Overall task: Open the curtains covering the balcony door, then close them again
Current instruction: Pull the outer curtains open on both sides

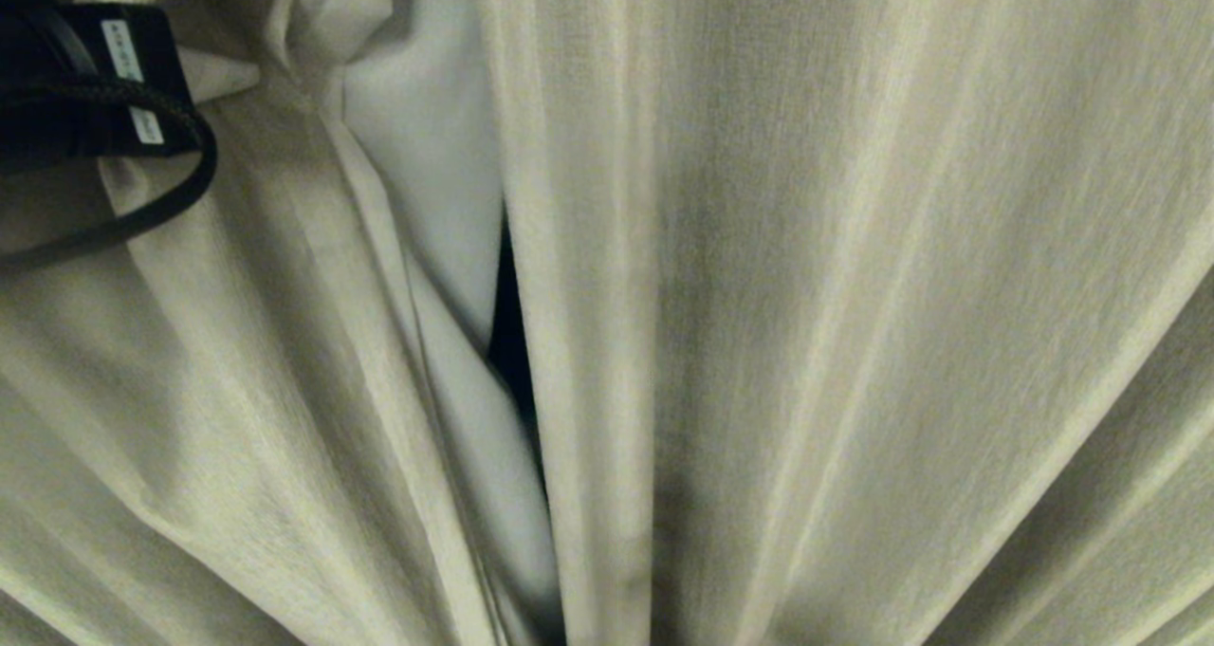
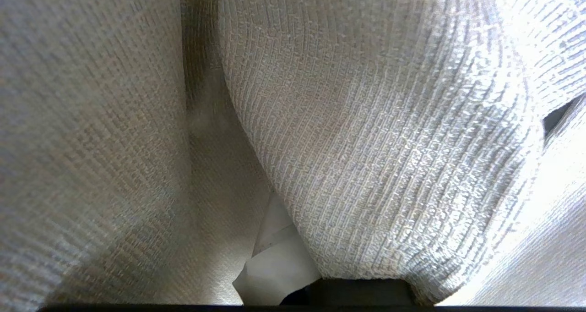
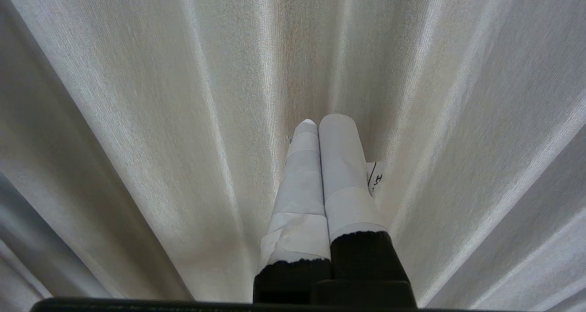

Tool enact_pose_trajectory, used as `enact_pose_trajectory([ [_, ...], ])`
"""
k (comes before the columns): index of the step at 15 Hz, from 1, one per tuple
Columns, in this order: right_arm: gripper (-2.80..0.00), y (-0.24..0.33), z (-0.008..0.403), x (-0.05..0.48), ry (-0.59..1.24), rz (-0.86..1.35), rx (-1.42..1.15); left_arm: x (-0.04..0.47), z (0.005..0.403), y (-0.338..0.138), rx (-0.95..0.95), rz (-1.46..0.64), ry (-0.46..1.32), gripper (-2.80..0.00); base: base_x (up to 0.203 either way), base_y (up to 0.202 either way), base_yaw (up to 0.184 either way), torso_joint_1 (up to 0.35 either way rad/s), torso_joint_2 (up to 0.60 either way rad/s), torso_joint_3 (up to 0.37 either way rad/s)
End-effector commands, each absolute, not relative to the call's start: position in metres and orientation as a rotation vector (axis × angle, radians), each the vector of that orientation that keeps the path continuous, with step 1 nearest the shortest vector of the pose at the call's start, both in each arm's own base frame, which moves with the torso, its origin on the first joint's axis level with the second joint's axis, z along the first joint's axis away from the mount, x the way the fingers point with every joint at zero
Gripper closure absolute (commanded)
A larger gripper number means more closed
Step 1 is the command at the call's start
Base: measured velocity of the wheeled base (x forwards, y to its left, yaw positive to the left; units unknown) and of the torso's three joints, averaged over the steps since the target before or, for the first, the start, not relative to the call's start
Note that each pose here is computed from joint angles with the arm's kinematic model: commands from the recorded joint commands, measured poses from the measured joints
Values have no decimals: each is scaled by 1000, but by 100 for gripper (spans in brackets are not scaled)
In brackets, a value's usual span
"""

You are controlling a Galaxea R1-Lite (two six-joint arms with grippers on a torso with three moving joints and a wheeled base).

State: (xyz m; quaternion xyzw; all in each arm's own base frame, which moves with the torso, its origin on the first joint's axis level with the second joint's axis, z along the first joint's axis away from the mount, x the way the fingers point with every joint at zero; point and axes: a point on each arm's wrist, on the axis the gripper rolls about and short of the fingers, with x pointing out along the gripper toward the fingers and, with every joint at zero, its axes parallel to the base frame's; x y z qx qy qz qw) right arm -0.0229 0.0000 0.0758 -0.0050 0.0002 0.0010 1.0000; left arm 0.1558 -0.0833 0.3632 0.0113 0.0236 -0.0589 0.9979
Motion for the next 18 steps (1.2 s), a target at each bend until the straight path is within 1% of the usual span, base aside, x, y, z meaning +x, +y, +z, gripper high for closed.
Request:
enact_pose_trajectory([
  [1,0,0,76,-23,2,3,-11,157,361,-84,26,-116,56,0,0,0,0,0,0,0],
  [9,0,0,76,-23,2,3,-11,152,360,-86,23,-139,53,0,0,0,0,0,0,0],
  [10,0,0,76,-23,0,3,-11,152,359,-86,25,-141,57,-280,0,0,0,0,0,0],
  [18,0,0,76,-23,2,2,-11,151,358,-88,25,-158,60,-280,0,0,0,0,0,0],
])
